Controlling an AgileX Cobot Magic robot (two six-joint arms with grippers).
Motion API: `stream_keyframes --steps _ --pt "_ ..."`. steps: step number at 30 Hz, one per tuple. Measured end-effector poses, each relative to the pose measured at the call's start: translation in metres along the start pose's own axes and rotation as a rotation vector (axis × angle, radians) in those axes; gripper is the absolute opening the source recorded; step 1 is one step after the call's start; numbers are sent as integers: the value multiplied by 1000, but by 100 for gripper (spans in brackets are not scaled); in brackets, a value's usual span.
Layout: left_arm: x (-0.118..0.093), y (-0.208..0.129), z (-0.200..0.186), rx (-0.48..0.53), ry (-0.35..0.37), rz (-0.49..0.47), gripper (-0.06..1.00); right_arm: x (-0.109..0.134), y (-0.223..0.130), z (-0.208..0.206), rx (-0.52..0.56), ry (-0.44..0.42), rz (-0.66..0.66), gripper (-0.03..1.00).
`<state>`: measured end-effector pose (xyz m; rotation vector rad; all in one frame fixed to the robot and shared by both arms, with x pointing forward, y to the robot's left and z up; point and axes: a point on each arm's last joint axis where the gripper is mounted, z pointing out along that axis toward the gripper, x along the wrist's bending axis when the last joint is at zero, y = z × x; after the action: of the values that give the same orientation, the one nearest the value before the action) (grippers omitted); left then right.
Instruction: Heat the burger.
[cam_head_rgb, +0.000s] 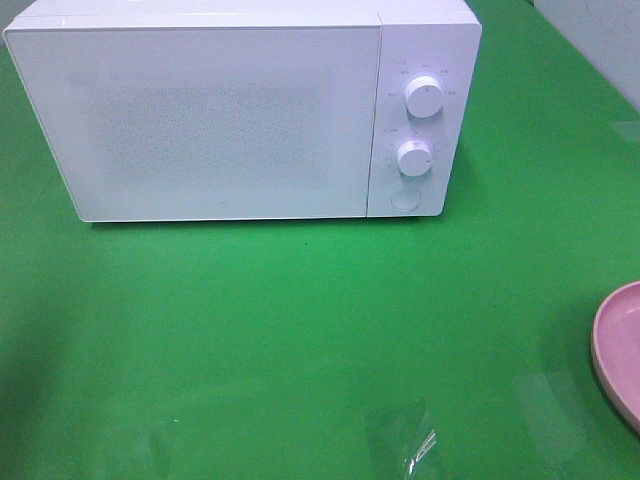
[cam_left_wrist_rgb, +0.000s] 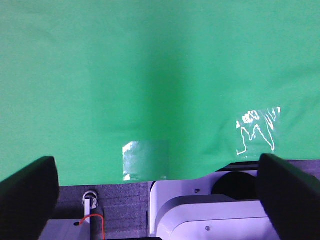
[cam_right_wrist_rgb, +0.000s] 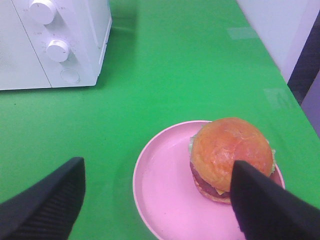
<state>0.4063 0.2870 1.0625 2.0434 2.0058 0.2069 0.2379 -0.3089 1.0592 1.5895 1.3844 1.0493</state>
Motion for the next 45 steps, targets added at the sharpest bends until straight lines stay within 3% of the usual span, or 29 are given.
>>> stream_keyframes --steps 4,15,24,26,29,33,34,37,39,45 --pt "3 -42 -10 -96 24 18 99 0 0 0 0 0 0 76" --pt "7 -99 -8 -265 33 32 99 0 0 0 0 0 0 76" --pt "6 -116 -21 -415 31 41 99 0 0 0 0 0 0 76" --pt "4 -127 -28 -499 -2 38 99 0 0 0 0 0 0 76" --pt "3 -132 -31 -539 -15 39 99 0 0 0 0 0 0 76" --pt "3 -142 -36 -612 -9 28 99 0 0 0 0 0 0 76" --pt "3 -151 -40 -679 12 -1 99 0 0 0 0 0 0 76" --pt "3 -154 -41 -703 20 -9 99 0 0 0 0 0 0 76" --pt "2 -166 -45 -785 35 -20 99 0 0 0 0 0 0 76" --pt "2 -171 -46 -814 35 -19 99 0 0 0 0 0 0 76"
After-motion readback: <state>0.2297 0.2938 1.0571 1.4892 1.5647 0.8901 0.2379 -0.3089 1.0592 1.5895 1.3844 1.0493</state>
